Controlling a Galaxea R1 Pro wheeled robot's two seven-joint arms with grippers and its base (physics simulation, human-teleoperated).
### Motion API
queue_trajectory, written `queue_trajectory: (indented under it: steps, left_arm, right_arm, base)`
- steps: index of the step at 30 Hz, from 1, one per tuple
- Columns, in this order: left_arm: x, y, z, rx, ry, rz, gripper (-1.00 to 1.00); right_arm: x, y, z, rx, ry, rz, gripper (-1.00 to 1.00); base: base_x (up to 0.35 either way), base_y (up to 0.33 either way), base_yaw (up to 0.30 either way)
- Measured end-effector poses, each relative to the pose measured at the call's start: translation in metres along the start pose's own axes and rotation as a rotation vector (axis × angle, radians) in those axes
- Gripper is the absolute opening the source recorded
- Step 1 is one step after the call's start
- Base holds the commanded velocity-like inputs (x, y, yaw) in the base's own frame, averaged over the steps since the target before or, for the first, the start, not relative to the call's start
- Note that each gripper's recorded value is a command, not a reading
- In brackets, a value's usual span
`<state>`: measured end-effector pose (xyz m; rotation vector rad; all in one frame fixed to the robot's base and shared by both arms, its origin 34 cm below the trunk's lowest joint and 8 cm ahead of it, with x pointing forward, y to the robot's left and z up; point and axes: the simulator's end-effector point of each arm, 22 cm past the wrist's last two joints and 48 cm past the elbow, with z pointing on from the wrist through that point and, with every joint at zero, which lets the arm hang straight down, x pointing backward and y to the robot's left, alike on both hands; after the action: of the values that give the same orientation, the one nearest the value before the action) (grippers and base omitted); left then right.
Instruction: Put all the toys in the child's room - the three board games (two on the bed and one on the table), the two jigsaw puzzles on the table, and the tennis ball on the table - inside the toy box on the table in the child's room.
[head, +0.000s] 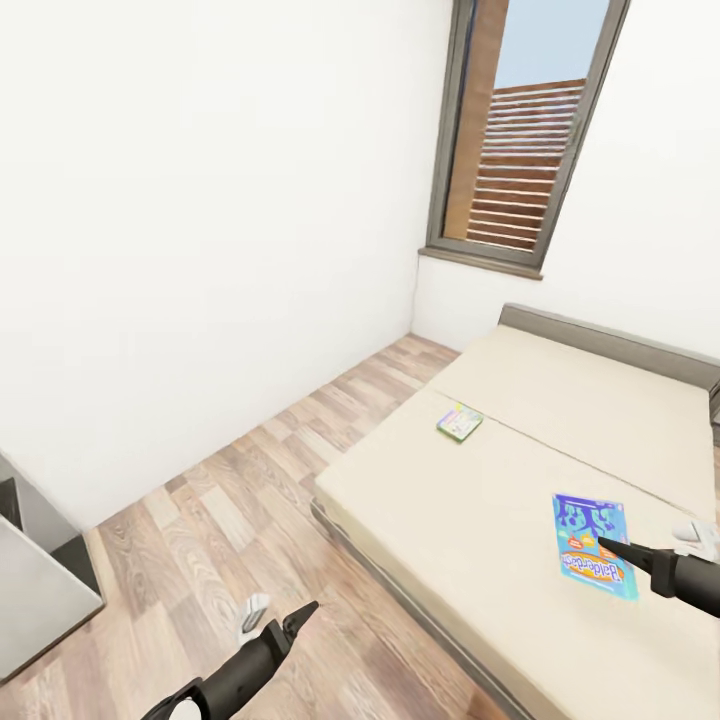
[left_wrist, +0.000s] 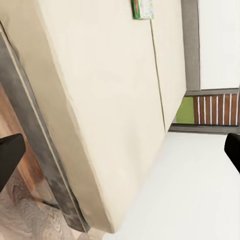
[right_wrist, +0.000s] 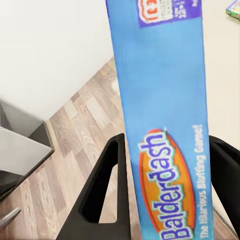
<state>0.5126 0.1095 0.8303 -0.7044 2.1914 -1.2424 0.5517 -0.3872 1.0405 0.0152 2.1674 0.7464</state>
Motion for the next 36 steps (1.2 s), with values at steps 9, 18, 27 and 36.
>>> queue_trajectory:
  steps: [9, 18, 27, 36]
  left_arm:
    - [-0.0008, -0.0021, -0.0003, 0.004, -0.002, 0.003, 1.0]
    - [-0.0018, -0.0042, -0.0006, 0.008, -0.004, 0.006, 1.0]
    - [-0.0028, -0.006, -0.0009, 0.012, -0.007, 0.009, 1.0]
    - [-0.0032, -0.0073, -0.0011, 0.015, -0.008, 0.01, 1.0]
  right_arm:
    - [-0.0014, 0.0011, -0.0012, -0.001, -0.004, -0.003, -1.0]
    - [-0.0027, 0.0022, -0.0023, -0.002, -0.008, -0.005, -1.0]
    - [-0.0038, 0.0032, -0.0033, -0.003, -0.011, -0.007, -1.0]
    - [-0.0044, 0.0036, -0.0039, -0.003, -0.013, -0.008, -1.0]
  base:
    - [0.0, 0.0, 0.276]
    - [0.0, 0.0, 0.277]
    - [0.0, 0.0, 0.279]
    - [0.0, 0.0, 0.283]
